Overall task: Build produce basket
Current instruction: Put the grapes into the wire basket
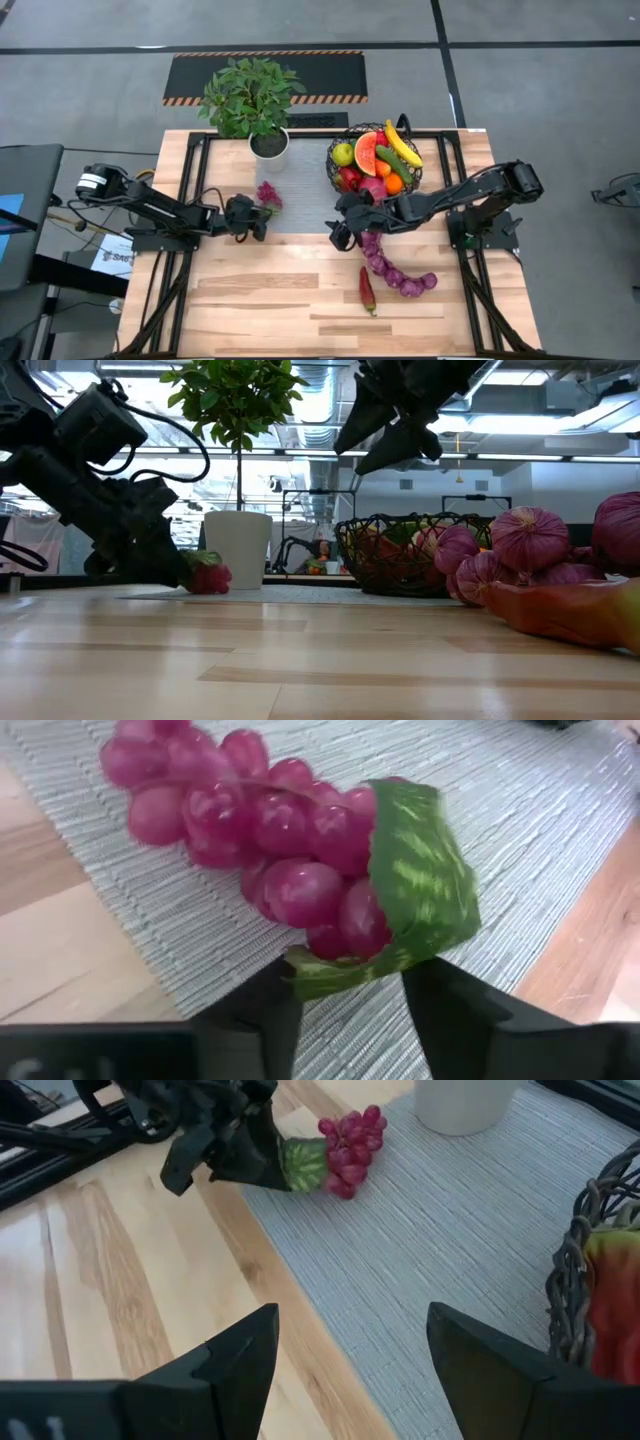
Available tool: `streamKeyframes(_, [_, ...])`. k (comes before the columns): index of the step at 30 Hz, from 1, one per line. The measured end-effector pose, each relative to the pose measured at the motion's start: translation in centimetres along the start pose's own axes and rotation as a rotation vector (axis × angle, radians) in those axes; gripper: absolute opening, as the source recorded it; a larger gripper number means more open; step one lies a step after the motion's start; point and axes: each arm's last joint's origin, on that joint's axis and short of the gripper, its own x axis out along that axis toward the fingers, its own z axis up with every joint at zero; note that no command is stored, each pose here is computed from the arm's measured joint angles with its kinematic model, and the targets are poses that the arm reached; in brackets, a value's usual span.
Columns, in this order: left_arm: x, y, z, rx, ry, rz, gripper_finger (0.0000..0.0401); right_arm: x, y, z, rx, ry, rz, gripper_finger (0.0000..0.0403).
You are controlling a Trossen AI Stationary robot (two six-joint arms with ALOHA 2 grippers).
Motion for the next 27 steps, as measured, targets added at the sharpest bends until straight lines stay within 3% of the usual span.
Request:
streamKeyframes(13, [0.0, -1.7, 1.2, 0.036, -0.032, -0.047, 0.0009, 0.0, 0.0, 0.1, 0.002, -0.011, -0.005, 0.0275])
streamKeyframes(27, [-0.9, -4.6, 1.7, 0.079, -0.045, -0.155, 0.0, 0.0, -0.1, 0.1, -0.017, -0.022, -0.025, 0.0275])
